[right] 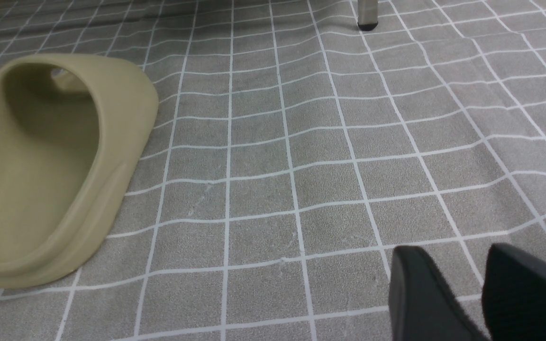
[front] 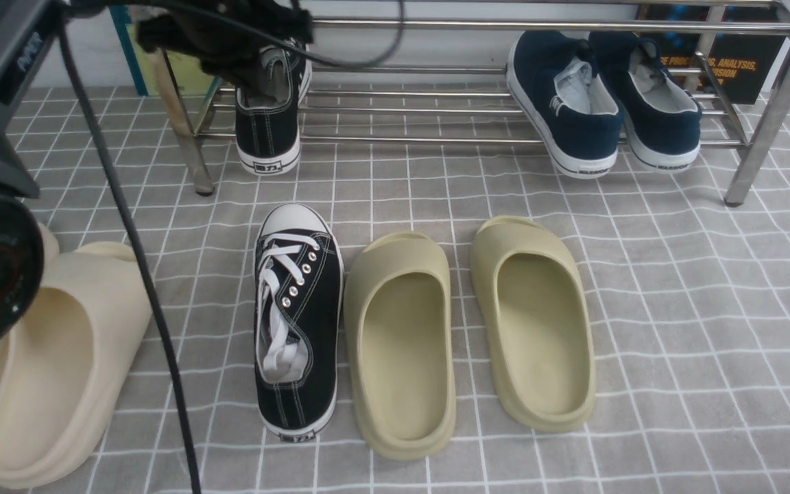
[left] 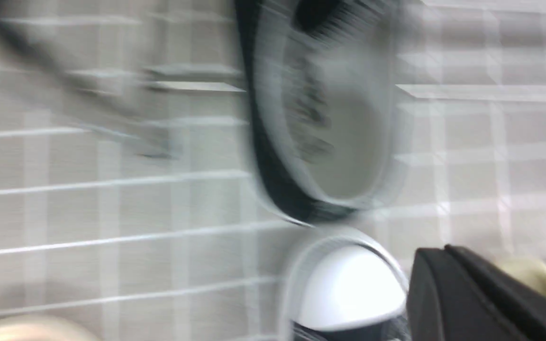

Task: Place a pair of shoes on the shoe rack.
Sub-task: Use the left arm to put a shoe into the shoe rack

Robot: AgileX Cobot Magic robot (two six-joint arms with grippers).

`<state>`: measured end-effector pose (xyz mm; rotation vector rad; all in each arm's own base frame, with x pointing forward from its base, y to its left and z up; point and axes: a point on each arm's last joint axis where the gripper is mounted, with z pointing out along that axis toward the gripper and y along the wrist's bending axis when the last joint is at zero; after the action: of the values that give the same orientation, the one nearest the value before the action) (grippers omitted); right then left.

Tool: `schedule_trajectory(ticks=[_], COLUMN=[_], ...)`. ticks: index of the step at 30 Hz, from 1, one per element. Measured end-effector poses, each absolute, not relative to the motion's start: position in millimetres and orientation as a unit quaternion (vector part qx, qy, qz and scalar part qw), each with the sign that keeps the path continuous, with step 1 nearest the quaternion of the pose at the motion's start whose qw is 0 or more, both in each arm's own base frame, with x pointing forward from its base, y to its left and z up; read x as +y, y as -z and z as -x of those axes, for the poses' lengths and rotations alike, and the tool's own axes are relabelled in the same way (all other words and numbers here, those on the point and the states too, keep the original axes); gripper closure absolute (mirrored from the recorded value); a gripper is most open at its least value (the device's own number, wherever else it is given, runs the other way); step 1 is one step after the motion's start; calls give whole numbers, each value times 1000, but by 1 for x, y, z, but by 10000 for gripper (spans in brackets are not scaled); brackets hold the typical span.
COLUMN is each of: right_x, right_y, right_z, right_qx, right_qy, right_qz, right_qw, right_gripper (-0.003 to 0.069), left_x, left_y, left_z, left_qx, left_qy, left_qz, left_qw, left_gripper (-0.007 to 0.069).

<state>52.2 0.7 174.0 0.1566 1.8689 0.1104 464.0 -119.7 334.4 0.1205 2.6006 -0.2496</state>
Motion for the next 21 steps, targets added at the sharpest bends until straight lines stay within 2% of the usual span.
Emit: schedule_trajectory(ticks=[4, 6, 9, 15, 18, 21], right_x=[1, 1, 1, 1, 1, 1], right_y=[-174, -174, -174, -174, -174, -174], right_z=[-52, -52, -52, -52, -52, -52], right_qx=[803, 803, 803, 803, 803, 803], right_qy=[-47, -47, -47, -47, -47, -47], right_qz=[-67, -67, -67, -67, -67, -67], right_qw=[590, 590, 590, 590, 590, 590], right_gripper=[420, 420, 420, 420, 420, 420], left_x=[-136, -137, -128, -121, -119, -122], left_y=[-306, -280, -262, -271, -287, -301], left_z=[-471, -482, -491, -488, -483, -475], left_qx=[965, 971, 975, 975, 972, 970], left_qy=[95, 67, 12, -16, -13, 14], left_qz=[-74, -65, -41, -26, -20, -21], left_qw=[231, 218, 216, 222, 234, 240], left_gripper=[638, 638, 638, 638, 638, 638])
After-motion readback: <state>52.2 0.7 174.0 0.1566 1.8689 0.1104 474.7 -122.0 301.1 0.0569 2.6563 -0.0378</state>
